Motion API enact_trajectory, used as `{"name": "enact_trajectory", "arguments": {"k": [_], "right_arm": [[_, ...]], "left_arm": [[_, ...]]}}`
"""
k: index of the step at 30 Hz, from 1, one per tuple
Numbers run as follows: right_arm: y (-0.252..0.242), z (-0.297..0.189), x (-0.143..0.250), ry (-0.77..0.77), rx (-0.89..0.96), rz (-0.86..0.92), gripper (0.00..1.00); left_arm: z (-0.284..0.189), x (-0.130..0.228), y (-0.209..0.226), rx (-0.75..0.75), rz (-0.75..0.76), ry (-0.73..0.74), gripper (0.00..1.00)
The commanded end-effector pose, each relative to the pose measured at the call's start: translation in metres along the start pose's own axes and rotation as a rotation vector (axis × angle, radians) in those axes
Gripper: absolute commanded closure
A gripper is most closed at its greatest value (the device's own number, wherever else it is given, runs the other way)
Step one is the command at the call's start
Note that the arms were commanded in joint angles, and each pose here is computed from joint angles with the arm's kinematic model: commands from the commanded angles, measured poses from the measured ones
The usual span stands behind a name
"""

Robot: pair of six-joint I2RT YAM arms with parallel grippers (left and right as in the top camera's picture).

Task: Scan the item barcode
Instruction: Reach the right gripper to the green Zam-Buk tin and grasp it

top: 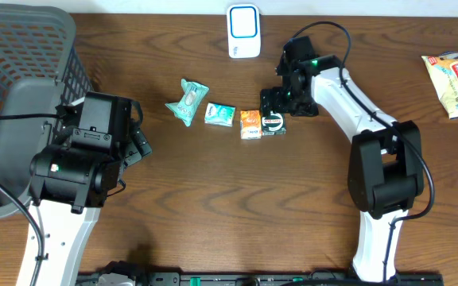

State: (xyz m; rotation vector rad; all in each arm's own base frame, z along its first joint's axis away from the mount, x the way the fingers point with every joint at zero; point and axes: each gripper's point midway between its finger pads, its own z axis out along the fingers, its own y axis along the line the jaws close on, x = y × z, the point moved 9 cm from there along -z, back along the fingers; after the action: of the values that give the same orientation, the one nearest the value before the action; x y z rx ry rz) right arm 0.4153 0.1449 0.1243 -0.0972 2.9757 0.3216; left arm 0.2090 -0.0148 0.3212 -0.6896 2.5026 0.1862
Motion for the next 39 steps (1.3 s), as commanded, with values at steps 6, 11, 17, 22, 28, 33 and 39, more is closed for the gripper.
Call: {"name": "enact_trajectory", "arguments": {"k": [6,11,17,22,28,33,39], "right_arm": [[0.01,0.023,0.02,0.021,0.075,0.016,0.15],[0.013,0.033,0.024,0.0,0.09,0.016,0.2],[0.026,0.036,0.03,0.006,0.086,-0.016,0.3],[0.026,0.036,0.03,-0.016,0.147,-0.009,0.32],[0.019,0.038,0.029,-0.033,0.191,0.002,0.35],[0.015,0.045,0.036,-0.021,0.202,0.014,0.33],[0.012,0.047,0.039,-0.011,0.206,0.024,0.36]], "left_arm": [[0.0,-0.001,0.003,-0.019,-0.009,-0.012,0.0],[0.0,-0.001,0.003,-0.019,-0.009,-0.012,0.0],[0.0,-0.001,0.003,-0.019,-0.009,-0.012,0.0],[0.0,-0.001,0.003,-0.019,-0.009,-0.012,0.0],[0.0,-0.001,0.003,-0.019,-0.009,-0.012,0.0],[0.0,-0.001,0.003,-0.019,-0.009,-0.012,0.0],[0.0,-0.001,0.003,-0.019,-0.009,-0.012,0.0]]}}
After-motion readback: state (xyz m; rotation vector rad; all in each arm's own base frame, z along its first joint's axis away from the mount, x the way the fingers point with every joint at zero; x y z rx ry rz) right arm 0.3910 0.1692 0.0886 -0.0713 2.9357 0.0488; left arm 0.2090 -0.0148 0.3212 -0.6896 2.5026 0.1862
